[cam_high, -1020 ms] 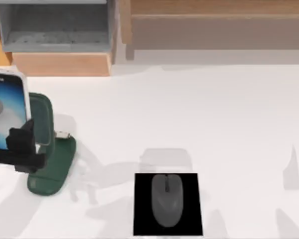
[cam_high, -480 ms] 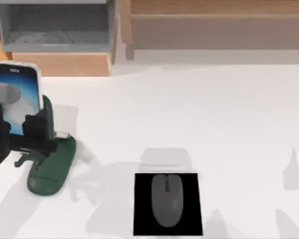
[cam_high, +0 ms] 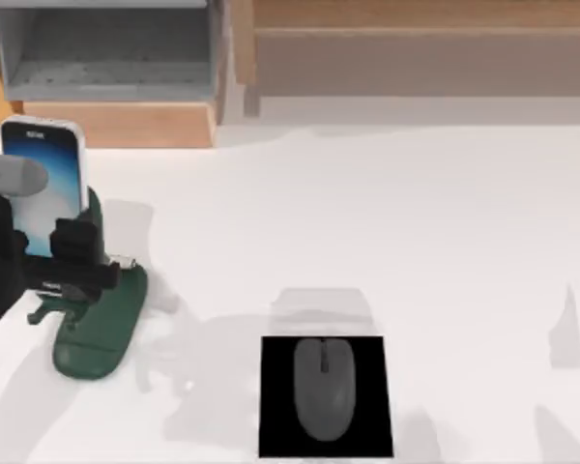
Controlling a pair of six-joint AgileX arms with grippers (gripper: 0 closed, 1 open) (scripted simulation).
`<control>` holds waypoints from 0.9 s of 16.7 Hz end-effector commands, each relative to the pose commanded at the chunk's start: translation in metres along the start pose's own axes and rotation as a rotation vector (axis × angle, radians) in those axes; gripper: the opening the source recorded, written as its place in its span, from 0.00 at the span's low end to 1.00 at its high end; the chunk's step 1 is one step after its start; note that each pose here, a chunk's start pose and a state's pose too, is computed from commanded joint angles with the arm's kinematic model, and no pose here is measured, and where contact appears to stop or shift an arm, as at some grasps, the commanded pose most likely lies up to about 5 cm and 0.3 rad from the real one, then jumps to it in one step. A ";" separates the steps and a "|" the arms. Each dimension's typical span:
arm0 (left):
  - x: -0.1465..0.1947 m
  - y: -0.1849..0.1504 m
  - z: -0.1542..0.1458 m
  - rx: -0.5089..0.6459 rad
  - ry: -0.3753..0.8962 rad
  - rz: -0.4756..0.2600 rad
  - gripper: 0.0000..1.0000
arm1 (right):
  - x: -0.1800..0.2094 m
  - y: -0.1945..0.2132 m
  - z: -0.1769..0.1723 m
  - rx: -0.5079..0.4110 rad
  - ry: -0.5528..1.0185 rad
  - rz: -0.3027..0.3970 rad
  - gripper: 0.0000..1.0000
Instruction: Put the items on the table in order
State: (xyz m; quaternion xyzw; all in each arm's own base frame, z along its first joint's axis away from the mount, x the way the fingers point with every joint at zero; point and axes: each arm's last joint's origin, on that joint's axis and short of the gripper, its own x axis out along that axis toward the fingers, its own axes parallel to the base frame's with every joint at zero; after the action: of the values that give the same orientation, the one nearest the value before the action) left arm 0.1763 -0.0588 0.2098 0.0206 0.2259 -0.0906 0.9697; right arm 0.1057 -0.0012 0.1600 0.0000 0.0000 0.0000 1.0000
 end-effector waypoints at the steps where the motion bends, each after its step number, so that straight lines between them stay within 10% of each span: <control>1: 0.000 0.000 0.000 0.000 0.000 0.000 0.15 | 0.000 0.000 0.000 0.000 0.000 0.000 1.00; 12: 0.000 0.000 0.000 0.000 0.000 0.000 0.98 | 0.000 0.000 0.000 0.000 0.000 0.000 1.00; 15: 0.000 0.000 0.000 0.000 0.000 0.000 1.00 | 0.000 0.000 0.000 0.000 0.000 0.000 1.00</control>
State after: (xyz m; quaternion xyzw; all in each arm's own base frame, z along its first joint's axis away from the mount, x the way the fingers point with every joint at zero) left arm 0.1763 -0.0588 0.2098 0.0206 0.2259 -0.0906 0.9697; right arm 0.1057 -0.0012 0.1600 0.0000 0.0000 0.0000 1.0000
